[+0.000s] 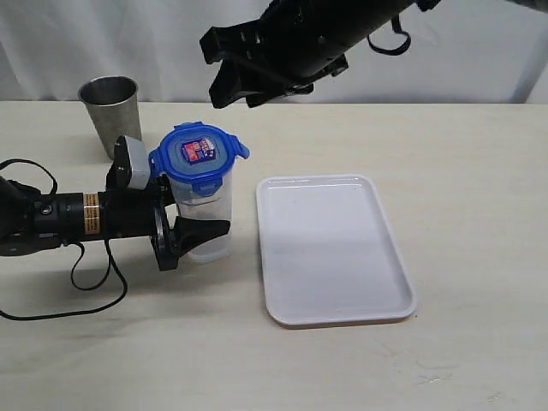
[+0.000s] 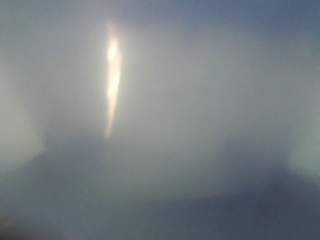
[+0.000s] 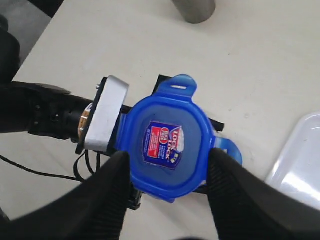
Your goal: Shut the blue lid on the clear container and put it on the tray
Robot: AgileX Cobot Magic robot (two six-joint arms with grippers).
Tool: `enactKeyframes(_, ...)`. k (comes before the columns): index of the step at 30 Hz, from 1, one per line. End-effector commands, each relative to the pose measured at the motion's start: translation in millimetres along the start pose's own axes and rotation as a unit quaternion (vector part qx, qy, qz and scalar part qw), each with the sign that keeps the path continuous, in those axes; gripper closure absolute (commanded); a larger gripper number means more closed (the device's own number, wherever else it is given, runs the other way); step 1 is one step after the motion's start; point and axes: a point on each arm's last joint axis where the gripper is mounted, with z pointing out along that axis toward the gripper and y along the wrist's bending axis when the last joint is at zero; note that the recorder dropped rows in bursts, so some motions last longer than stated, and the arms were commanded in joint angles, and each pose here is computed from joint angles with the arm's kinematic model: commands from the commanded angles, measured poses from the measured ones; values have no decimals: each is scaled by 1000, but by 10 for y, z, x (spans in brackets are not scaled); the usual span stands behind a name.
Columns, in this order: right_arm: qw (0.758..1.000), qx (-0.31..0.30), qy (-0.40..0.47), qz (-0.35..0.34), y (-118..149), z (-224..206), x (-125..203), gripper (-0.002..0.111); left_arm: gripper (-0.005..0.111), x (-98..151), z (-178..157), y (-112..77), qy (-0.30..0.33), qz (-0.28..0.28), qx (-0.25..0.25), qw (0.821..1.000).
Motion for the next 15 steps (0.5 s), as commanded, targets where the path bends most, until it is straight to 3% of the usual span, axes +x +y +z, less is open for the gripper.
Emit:
enactKeyframes(1,999,-16,26,10,-110,221,30,62,107,-43,-2,-9,-18,2,1,1000)
enactKeyframes(5,998,-6,48,41,-311,446,77,62,107,-43,-2,-9,-18,3,1,1000)
enactKeyframes(15,995,-21,83,51,-427,753,180,62,107,-43,-2,-9,-18,3,1,1000)
